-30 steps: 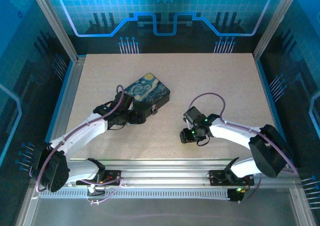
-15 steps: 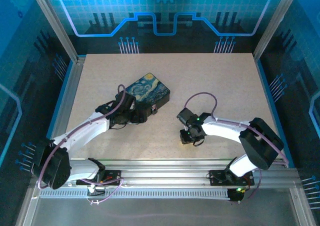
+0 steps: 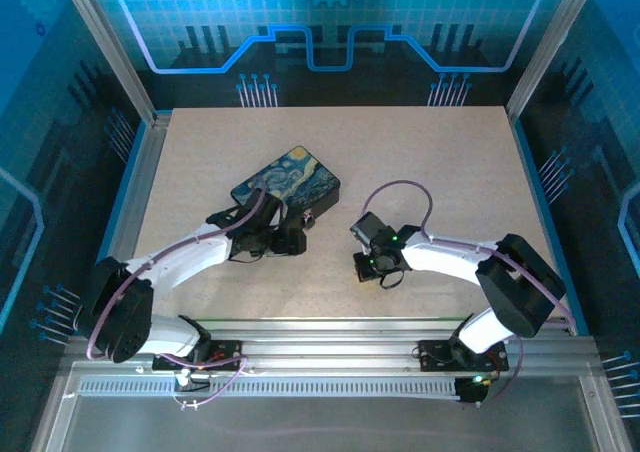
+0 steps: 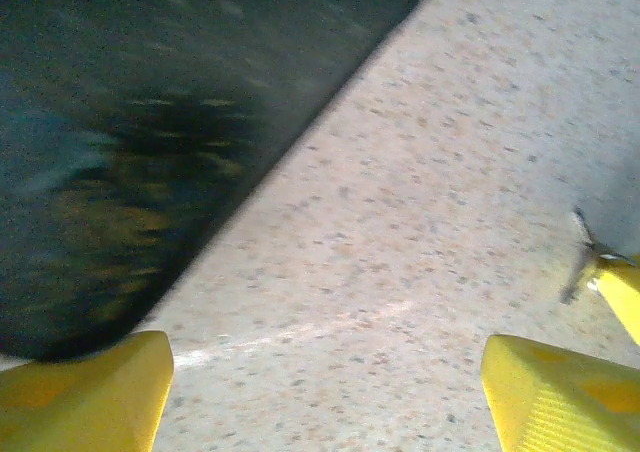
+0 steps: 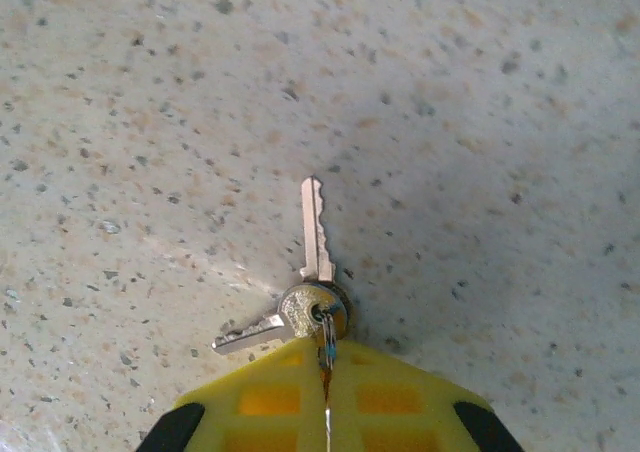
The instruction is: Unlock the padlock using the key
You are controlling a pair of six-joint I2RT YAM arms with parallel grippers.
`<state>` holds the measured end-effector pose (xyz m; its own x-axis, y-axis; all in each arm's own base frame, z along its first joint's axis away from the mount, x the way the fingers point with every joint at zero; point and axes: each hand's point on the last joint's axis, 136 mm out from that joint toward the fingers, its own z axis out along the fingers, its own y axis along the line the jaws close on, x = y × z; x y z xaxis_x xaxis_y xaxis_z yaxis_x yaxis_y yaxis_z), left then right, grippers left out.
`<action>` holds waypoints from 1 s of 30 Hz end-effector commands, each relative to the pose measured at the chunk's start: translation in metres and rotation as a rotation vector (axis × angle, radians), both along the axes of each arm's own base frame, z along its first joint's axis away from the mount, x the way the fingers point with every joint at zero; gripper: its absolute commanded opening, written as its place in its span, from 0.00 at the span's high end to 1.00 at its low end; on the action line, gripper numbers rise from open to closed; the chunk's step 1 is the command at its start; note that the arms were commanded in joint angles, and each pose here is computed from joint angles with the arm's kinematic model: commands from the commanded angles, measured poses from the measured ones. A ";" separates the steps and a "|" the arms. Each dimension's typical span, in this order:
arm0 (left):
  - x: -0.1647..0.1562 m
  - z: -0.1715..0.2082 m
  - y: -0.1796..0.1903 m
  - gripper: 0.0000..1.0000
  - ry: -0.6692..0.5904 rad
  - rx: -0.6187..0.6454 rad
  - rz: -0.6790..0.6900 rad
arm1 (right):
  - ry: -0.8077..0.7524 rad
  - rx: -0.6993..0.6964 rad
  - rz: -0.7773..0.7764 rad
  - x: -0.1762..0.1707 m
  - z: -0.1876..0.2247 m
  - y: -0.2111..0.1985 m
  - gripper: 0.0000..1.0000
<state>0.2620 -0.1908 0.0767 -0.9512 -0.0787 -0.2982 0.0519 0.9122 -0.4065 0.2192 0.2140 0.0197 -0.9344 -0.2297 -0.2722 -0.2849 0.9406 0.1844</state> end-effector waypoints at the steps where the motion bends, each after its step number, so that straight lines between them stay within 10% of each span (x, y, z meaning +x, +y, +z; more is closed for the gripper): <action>1: -0.010 0.002 -0.033 0.20 0.060 -0.174 -0.078 | -0.022 0.154 0.065 -0.001 0.014 0.024 0.99; 17: -0.009 0.017 -0.091 0.46 0.124 -0.490 -0.130 | -0.053 0.507 0.038 0.022 0.064 0.034 0.99; 30: 0.007 -0.002 -0.090 0.55 0.117 -0.433 -0.073 | -0.030 0.583 0.044 0.029 0.072 0.050 0.99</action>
<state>0.2637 -0.2817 0.0757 -0.9872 -0.0856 -0.1344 0.0486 0.6420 -0.7652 0.2418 0.2551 0.0787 -0.9222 -0.0818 -0.3779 -0.3207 0.7077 0.6295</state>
